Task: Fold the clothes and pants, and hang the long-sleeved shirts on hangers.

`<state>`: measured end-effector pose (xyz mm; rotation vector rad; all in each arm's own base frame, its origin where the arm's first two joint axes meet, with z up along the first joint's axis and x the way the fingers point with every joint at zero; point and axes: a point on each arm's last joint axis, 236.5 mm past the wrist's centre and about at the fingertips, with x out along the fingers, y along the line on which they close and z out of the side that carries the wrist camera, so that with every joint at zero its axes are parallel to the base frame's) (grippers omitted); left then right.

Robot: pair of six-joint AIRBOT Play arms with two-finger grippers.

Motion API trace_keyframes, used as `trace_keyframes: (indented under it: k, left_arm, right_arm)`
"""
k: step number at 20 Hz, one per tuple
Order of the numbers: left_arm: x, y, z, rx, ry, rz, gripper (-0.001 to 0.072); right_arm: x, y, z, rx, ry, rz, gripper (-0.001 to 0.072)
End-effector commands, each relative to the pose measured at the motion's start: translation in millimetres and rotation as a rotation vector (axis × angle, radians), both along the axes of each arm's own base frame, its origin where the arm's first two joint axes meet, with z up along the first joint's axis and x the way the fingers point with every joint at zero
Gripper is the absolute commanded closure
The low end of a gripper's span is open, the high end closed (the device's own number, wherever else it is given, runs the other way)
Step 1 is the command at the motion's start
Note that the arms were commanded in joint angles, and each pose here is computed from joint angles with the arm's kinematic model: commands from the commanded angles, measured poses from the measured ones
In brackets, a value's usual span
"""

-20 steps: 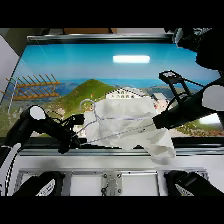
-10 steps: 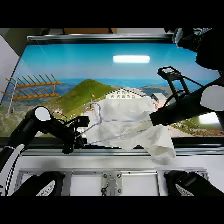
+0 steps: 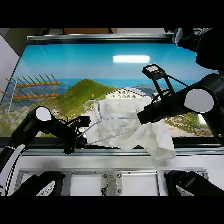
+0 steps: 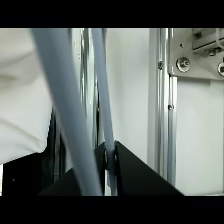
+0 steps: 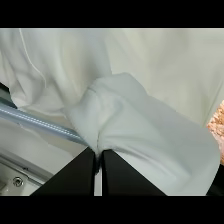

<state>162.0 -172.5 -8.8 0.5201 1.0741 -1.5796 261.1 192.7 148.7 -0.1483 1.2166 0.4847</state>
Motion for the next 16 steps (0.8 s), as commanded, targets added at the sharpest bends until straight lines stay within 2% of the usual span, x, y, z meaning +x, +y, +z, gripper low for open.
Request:
trace_keyframes:
  k: [1, 9, 16]
  left_arm:
    - [-1.9, 0.5, 0.3, -0.002, 0.001, -0.015, 0.0689]
    - [-2.0, 0.3, 0.4, -0.003, 0.001, -0.016, 0.0689]
    - [-1.9, 0.2, 0.5, -0.003, 0.0, -0.016, 0.0689]
  right_arm:
    - [4.4, 19.5, 6.3, 0.067, -0.033, 0.042, 0.0681]
    - [-21.6, 99.1, 21.0, 0.261, -0.042, 0.212, 0.0681]
    - [-29.3, 148.1, 28.7, 0.278, -0.034, 0.325, 0.0681]
